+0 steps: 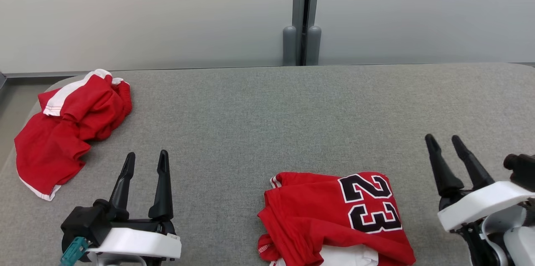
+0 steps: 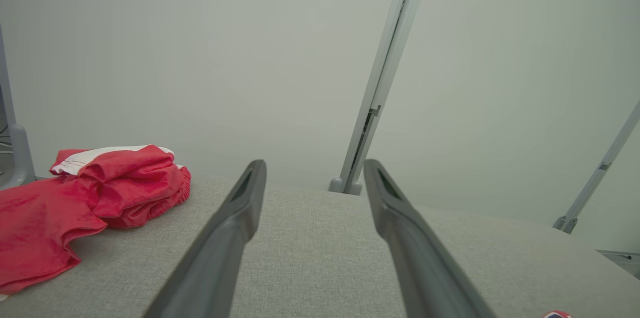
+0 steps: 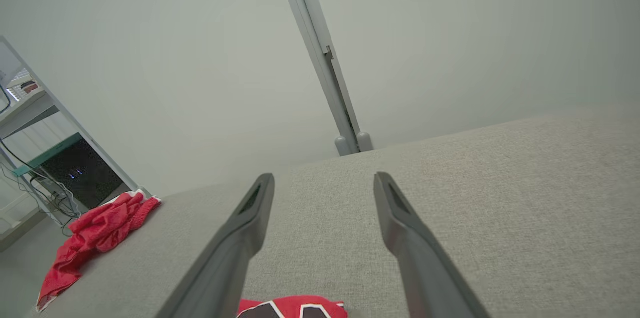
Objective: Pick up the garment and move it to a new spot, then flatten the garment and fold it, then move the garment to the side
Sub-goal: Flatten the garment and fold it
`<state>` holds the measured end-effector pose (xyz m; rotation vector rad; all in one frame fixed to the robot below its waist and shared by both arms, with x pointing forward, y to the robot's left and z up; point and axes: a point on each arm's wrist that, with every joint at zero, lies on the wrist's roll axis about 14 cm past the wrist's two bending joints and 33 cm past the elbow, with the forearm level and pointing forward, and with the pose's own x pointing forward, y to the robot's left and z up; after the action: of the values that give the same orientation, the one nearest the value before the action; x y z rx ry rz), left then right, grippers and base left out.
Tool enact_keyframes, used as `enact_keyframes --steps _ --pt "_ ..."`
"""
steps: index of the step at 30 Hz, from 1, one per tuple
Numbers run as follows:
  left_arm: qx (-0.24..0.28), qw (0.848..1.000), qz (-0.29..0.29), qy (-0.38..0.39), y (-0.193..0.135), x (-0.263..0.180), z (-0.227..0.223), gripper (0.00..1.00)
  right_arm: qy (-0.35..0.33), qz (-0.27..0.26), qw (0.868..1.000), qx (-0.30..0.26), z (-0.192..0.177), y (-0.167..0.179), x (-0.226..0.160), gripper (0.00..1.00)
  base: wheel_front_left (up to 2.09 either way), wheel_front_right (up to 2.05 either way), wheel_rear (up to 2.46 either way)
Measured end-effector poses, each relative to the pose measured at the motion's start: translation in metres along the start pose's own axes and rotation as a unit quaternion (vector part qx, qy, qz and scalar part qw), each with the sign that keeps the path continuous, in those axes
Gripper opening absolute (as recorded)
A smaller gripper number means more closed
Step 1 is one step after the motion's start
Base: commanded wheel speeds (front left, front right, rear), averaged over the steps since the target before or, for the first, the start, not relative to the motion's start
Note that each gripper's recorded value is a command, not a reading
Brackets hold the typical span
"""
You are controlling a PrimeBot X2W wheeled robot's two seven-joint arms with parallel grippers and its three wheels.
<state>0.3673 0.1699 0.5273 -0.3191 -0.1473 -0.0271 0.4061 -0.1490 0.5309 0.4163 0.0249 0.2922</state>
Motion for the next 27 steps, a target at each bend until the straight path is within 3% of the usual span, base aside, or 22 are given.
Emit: enact_keyframes --steps 2,3,4,5,10,16,18,19,27 --pt "0.0 1.0 0.0 0.0 0.0 0.0 0.0 1.0 0.019 0.003 1.0 0.002 -0.012 0.006 0.001 1.0 0.0 0.0 0.0" --pt "0.0 1.0 0.001 0.0 0.0 -0.001 0.0 1.0 0.029 0.006 1.0 0.007 -0.019 0.011 0.002 0.49 0.0 0.0 0.0" --pt "0.0 1.0 0.001 0.0 0.001 -0.001 0.0 1.0 0.041 0.007 0.999 0.011 -0.026 0.013 0.003 0.12 0.0 0.0 0.0" --pt "0.001 1.0 0.003 -0.001 0.002 -0.001 0.001 1.0 0.063 0.01 0.998 0.013 -0.037 0.017 0.003 0.0 0.0 0.0 0.0" --pt "0.003 1.0 0.012 -0.004 0.008 -0.005 0.004 1.0 0.168 0.043 0.984 0.037 -0.087 0.046 -0.006 0.0 0.0 0.0 0.0" --pt "0.004 1.0 0.022 -0.006 0.014 -0.008 0.005 1.0 0.282 0.099 0.953 0.057 -0.14 0.088 -0.033 0.0 0.0 0.0 0.0" --pt "0.004 1.0 0.023 -0.006 0.015 -0.009 0.006 1.0 0.293 0.108 0.948 0.06 -0.146 0.094 -0.038 0.0 0.0 0.0 0.0" --pt "0.004 1.0 0.025 -0.006 0.016 -0.009 0.006 1.0 0.318 0.133 0.937 0.063 -0.157 0.111 -0.048 0.0 0.0 0.0 0.0" --pt "0.003 1.0 0.023 -0.005 0.015 -0.007 0.004 1.0 0.369 0.182 0.909 0.074 -0.182 0.145 -0.079 0.0 0.0 0.0 0.0"
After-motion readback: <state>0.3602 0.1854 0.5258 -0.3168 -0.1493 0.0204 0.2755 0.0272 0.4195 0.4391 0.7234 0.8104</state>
